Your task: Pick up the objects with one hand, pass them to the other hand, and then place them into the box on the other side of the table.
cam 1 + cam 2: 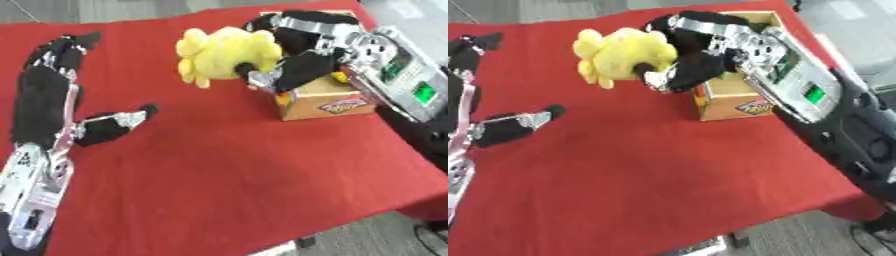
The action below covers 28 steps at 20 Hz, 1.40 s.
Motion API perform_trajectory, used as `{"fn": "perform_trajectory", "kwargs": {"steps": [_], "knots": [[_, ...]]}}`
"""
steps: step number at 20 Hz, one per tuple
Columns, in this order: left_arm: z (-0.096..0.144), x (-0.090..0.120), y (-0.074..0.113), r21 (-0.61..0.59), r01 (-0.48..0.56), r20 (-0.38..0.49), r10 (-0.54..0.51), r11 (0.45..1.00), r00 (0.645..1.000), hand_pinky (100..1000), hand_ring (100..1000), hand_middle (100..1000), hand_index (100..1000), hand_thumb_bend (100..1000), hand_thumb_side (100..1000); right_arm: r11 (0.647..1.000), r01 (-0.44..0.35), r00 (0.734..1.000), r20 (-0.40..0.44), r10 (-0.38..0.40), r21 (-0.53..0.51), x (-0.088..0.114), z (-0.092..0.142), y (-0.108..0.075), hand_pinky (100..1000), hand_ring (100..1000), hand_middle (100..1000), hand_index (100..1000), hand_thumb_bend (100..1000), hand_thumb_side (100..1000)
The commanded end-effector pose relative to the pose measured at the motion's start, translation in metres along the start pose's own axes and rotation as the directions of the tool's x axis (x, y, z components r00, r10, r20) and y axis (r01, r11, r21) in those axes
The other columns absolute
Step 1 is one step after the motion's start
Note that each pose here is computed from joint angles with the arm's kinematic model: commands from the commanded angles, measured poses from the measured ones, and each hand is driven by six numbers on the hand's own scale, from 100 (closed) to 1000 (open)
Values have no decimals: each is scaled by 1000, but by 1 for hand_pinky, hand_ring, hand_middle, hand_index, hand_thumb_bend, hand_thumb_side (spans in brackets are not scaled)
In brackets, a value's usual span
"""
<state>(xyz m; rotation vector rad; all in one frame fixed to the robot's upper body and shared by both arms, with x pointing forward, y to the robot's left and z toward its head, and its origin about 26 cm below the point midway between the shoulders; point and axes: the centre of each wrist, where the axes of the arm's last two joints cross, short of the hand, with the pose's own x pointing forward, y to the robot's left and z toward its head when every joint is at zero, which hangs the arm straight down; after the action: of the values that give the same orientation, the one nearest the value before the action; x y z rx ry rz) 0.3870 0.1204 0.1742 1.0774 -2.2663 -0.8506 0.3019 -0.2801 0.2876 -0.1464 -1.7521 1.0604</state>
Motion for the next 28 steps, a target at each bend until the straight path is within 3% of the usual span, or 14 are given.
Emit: {"fn": "perform_trajectory", "kwargs": {"steps": [1,6,10,14,20,24,28], "knots": [[2,-25,28,23,-31,-76,33,999,997,782,697,603,833,753,498,993,-16,1000,25,19,-115,9,18,-24,832,821,344,502,100,100],[20,-55,63,74,-79,-233,94,994,968,778,689,601,826,703,524,967,28,1000,12,-26,-253,2,40,-41,832,822,349,509,100,100],[36,-69,93,158,-118,-320,165,980,933,767,704,640,833,669,538,923,37,998,-28,-52,-383,-10,56,-54,826,819,354,515,100,100],[46,-74,118,244,-144,-344,225,959,912,764,702,649,829,662,540,873,3,992,-109,-65,-488,-37,71,-68,823,817,357,517,100,100],[57,-78,142,340,-129,-357,255,931,899,761,695,644,826,654,533,827,-68,973,-220,-69,-558,-73,93,-75,819,813,361,519,100,100],[61,-78,148,370,-118,-357,258,922,898,762,695,645,826,654,532,808,-126,956,-289,-57,-576,-93,105,-78,815,809,362,520,100,100],[63,-78,151,385,-109,-361,258,917,896,763,696,644,826,654,531,811,-199,930,-367,-21,-551,-113,114,-76,810,806,368,524,100,100]]}}
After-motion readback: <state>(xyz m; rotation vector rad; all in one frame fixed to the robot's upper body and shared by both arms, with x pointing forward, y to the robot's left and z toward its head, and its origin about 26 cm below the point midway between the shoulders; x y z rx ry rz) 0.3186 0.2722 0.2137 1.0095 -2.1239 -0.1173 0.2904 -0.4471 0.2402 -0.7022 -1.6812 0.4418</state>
